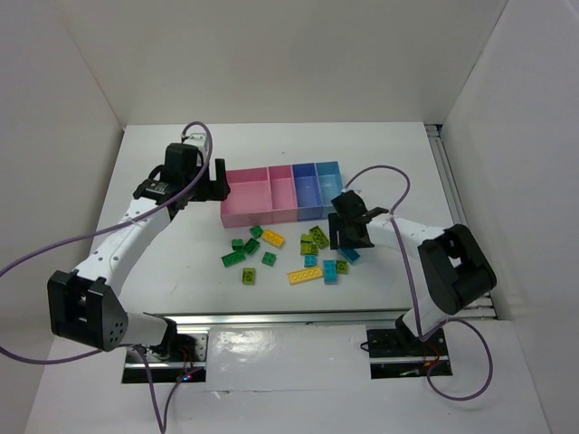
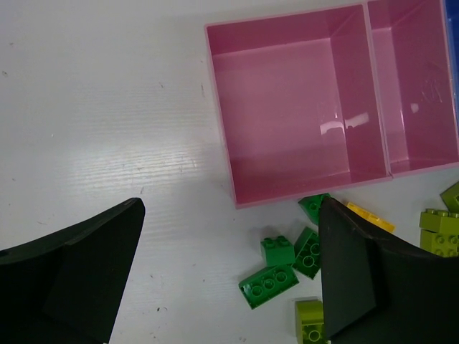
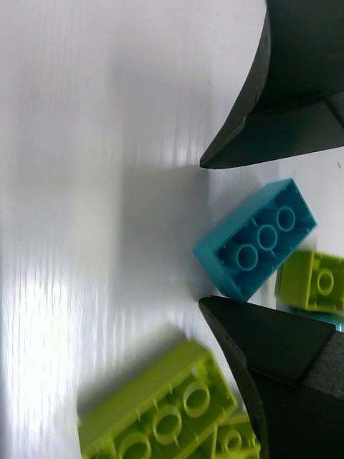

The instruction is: Sort the legos into containers by color

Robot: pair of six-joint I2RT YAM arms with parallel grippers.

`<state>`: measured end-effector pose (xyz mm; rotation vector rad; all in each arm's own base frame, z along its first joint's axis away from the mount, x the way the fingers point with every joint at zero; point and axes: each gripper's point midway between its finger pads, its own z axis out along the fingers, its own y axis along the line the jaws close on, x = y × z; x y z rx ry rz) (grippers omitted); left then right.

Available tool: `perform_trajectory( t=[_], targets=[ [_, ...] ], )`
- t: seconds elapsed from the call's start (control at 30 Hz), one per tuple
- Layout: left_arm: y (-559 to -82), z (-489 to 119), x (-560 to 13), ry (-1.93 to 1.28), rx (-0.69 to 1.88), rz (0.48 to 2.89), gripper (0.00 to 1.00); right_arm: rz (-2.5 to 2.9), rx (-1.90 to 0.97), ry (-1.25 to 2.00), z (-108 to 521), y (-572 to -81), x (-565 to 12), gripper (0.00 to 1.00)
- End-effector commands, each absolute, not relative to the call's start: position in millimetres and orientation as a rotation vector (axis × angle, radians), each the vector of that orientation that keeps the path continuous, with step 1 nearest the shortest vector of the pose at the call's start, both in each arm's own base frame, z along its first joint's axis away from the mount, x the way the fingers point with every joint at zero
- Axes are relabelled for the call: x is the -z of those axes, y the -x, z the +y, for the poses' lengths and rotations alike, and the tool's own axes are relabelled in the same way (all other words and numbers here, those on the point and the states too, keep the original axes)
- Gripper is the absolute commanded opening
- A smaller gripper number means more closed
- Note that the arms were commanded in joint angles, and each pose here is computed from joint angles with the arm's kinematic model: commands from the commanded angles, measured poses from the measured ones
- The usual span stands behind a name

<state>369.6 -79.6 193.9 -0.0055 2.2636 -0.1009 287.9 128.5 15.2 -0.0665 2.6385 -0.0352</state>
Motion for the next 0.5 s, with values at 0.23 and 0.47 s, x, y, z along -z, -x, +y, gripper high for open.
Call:
perform_trajectory(
  t=[0.23,0.47],
  targets=[
    [-375.2,-102.9,-198.1,-0.01,0.176,2.278,1.0,2.607,-0.192,-0.069,117.7,-278.0,-27.8,0.84],
    [-375.3,-114.8,-197.4,-0.044,0.188,2.288,1.0,2.641,-0.227,-0.053,121.1,-268.7,-27.4,0.74]
  ],
)
